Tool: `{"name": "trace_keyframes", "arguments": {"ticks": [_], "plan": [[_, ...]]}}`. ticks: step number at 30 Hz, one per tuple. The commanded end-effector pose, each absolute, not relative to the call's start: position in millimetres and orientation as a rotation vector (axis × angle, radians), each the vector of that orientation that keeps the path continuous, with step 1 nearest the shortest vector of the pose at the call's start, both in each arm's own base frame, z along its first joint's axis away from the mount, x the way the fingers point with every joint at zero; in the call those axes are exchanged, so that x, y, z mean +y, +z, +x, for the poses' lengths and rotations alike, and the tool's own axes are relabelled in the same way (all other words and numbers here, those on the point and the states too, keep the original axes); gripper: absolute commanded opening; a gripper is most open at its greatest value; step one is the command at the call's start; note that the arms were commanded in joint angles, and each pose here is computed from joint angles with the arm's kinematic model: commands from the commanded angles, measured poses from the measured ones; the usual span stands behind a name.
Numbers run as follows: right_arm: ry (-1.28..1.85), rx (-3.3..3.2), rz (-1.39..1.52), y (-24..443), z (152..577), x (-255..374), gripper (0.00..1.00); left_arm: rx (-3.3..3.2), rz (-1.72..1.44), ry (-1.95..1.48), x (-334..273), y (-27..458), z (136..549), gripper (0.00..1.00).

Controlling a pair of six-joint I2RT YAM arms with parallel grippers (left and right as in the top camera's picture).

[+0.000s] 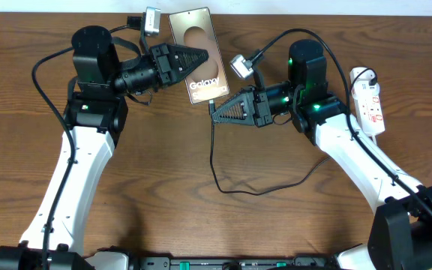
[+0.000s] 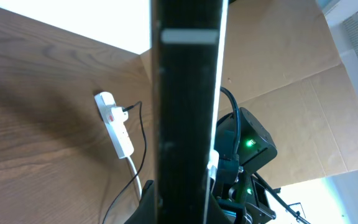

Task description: Plug charger to phone and switch on socket

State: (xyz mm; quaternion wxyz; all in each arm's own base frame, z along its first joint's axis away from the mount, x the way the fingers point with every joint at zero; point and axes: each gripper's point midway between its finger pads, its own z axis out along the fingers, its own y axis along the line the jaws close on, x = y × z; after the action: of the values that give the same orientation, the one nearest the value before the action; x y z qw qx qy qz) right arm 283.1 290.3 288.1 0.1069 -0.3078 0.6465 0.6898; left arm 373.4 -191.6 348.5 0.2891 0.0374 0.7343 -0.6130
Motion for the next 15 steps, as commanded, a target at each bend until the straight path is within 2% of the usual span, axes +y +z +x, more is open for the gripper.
{"name": "trace_keyframes", "arguments": {"ticks": [1,15], "plan": [[2.033,1.920,-0.884,292,285,291,0.01,1.947,0.167,-1.655,-197,353,365,0.07],[2.025,1.929,-0.861,292,289,291,0.01,1.921,0.353,-1.704,-203,356,345,0.07]]}}
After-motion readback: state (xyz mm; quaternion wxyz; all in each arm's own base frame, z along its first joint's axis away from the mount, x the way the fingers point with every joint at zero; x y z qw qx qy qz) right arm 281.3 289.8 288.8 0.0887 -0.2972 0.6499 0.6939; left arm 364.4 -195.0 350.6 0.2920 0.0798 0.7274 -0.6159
